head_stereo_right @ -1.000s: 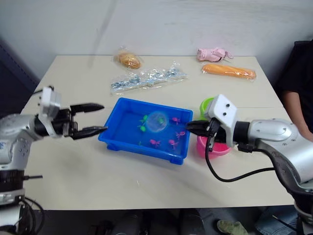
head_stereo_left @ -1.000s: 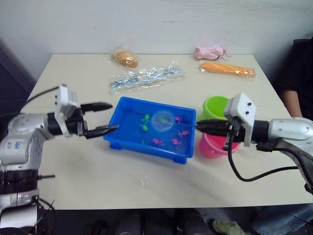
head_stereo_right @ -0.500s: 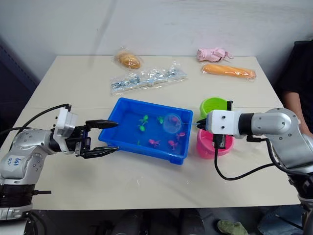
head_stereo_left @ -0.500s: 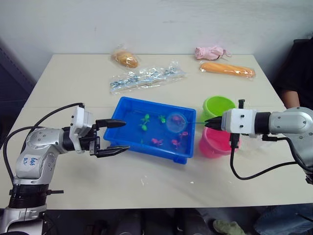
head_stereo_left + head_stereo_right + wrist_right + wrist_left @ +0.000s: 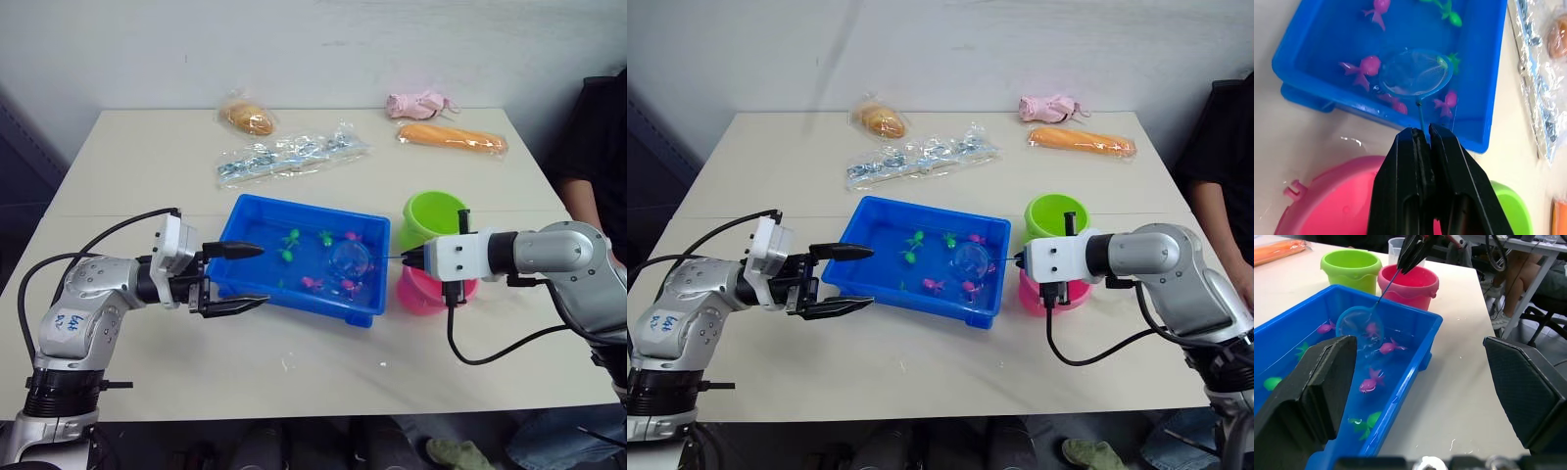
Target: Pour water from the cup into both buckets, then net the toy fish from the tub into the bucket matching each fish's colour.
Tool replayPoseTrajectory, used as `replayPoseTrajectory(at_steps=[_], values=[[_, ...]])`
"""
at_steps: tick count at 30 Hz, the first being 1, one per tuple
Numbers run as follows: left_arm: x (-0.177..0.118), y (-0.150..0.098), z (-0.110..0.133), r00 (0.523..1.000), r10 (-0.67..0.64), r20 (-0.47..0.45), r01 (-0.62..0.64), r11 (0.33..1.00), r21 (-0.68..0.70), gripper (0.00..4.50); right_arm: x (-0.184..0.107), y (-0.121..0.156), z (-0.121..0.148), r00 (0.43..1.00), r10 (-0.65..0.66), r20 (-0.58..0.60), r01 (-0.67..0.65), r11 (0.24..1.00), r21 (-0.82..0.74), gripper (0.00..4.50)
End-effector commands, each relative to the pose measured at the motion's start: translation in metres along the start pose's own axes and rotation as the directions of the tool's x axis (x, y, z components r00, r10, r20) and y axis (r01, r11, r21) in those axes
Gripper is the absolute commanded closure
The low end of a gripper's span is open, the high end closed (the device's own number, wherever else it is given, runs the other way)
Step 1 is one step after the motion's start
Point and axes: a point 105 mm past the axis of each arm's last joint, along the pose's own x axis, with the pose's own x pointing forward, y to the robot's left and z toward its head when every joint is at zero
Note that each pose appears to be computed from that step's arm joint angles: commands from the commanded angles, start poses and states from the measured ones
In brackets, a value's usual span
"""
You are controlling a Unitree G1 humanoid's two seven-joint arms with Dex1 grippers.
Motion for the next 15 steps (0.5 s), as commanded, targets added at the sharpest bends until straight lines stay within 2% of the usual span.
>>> replayPoseTrajectory(at_steps=[1, 7, 12, 15], values=[[0.003, -0.004, 0.008, 1.0, -0.01, 0.019, 0.01, 1.0, 0.03, 0.05, -0.002, -0.001, 0.005, 1.0, 0.028, -0.005, -0.028, 0.998, -0.051, 4.5], [0.003, -0.004, 0.006, 1.0, 0.0, 0.022, -0.001, 1.0, 0.027, 0.05, 0.001, 0.014, 0.01, 0.989, 0.151, 0.011, -0.15, 0.988, -0.028, 4.5], [0.002, -0.005, 0.004, 1.0, 0.016, 0.025, -0.016, 1.0, 0.027, 0.05, 0.001, 0.017, 0.017, 0.98, 0.181, 0.076, -0.191, 0.972, 0.138, 4.5], [0.002, -0.005, 0.004, 0.999, 0.022, 0.024, -0.023, 0.999, 0.025, 0.05, -0.001, 0.01, 0.02, 0.984, 0.133, 0.121, -0.164, 0.938, 0.305, 4.5]])
